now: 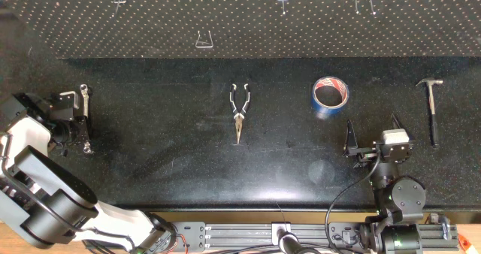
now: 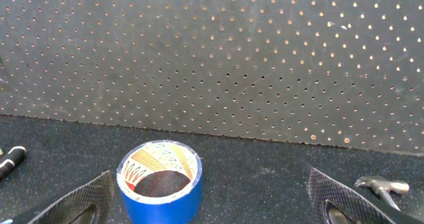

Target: Place Tools Onto Pegboard

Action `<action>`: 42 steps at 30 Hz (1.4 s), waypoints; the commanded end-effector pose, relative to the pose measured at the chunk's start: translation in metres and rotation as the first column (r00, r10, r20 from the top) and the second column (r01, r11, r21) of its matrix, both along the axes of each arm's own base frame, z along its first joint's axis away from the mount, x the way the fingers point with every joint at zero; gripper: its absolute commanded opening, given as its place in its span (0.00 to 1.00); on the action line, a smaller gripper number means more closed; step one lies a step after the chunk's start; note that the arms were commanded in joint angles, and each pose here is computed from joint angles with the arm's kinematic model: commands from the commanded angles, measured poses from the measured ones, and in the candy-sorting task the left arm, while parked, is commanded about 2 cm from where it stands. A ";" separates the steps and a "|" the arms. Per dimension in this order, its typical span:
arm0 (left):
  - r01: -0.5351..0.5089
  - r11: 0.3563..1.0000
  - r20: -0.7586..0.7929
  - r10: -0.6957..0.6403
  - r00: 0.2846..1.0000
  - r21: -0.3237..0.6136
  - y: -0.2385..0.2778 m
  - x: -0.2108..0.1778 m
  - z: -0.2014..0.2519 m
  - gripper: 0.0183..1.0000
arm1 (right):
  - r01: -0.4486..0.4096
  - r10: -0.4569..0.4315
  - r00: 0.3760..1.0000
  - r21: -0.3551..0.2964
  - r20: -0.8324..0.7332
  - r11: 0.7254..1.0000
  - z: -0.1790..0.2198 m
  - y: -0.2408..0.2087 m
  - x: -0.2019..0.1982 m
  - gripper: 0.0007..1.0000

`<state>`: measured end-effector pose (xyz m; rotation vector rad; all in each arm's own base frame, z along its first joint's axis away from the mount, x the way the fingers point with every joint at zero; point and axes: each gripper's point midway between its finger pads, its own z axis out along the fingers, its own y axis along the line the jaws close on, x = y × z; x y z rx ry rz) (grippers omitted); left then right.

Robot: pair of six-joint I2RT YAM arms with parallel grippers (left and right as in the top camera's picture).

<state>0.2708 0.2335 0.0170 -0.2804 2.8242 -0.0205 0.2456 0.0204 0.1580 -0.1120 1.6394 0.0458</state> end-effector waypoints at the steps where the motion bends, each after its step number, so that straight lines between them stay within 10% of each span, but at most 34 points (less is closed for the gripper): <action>1: -0.015 0.999 -0.020 0.014 1.000 -0.033 -0.002 -0.004 -0.007 0.08 | 0.000 0.000 1.000 -0.010 0.003 1.000 -0.001 0.000 0.000 0.95; 24: 0.008 0.994 0.266 -0.038 0.963 0.112 0.000 0.025 0.095 0.01 | 0.000 0.000 1.000 -0.010 0.003 1.000 -0.001 0.000 0.000 0.95; 32: 0.160 0.963 0.428 -0.242 0.871 0.218 -0.076 0.041 0.165 0.01 | 0.000 0.000 1.000 -0.010 0.003 1.000 -0.001 0.000 0.000 0.95; 42: 0.074 0.961 0.536 -0.211 0.817 0.266 -0.100 0.027 0.216 0.01 | 0.000 0.000 1.000 -0.010 0.003 1.000 -0.001 0.000 0.000 0.95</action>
